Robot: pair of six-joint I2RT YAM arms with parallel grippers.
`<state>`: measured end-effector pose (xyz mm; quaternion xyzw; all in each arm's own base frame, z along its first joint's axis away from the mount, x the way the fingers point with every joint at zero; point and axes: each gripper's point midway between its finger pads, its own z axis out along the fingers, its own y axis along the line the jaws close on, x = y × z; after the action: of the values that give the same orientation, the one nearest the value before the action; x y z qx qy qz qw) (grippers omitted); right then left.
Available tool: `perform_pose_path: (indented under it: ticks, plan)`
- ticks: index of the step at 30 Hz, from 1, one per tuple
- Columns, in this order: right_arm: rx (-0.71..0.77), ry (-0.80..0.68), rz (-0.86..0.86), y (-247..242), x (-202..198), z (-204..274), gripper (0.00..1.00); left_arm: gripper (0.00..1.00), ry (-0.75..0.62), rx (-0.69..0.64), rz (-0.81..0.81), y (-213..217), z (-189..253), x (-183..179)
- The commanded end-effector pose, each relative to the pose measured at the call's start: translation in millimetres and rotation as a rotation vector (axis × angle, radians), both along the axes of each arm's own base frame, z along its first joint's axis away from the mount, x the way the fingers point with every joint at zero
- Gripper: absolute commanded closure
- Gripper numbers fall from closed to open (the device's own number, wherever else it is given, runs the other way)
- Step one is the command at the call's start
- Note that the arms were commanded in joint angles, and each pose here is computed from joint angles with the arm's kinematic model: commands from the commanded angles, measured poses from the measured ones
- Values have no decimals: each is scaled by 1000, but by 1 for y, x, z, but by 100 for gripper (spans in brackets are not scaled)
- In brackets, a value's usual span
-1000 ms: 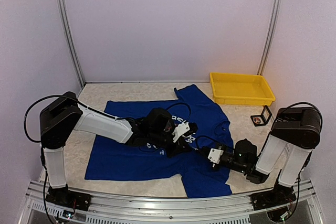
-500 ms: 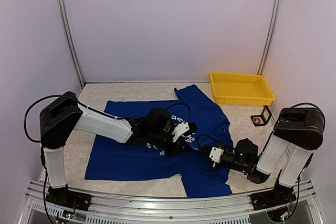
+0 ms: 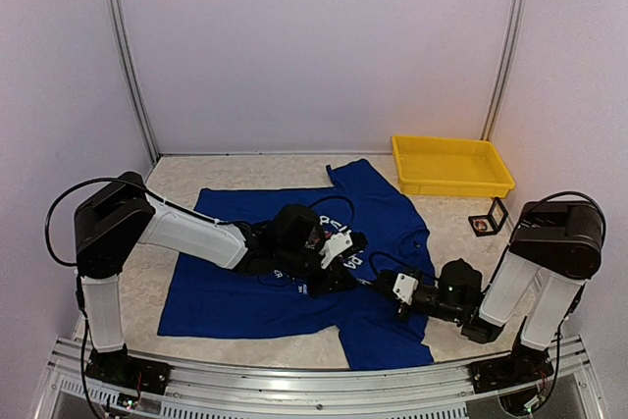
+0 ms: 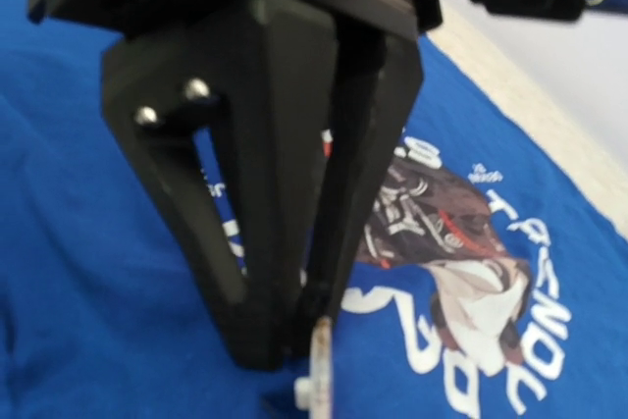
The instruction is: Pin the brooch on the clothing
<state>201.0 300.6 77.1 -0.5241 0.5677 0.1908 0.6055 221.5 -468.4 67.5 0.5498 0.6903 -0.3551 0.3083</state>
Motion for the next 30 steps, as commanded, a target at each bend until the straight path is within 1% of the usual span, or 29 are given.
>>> perform_pose_path:
  ticks: [1, 3, 6, 8, 14, 18, 22, 27, 30]
  plan:
    - [11, 90, 42, 4, -7, -12, 100, 82, -49, -66, -11, -3, 26, 6]
    - [29, 114, 42, 3, -6, -12, 100, 78, -61, -64, -16, -1, 26, 5]
    - [54, 145, 57, 3, -5, -10, 100, 70, -92, -78, -34, 3, 25, 2]
    - [60, 154, 58, 3, -4, -10, 100, 68, -130, -105, -50, 6, 27, -1]
    - [96, 190, 84, 3, -3, -5, 100, 67, -247, -186, -78, 14, 37, 0]
    - [93, 189, 92, 4, -2, -6, 100, 65, -288, -192, -96, 10, 32, 3]
    - [106, 191, 111, 6, -3, -3, 100, 66, -301, -184, -113, 5, 24, 6]
    - [115, 178, 117, 7, -1, 3, 100, 69, -270, -127, -164, 3, 4, 2]
    - [120, 178, 124, 8, -1, 5, 100, 69, -270, -144, -185, 4, 5, -3]
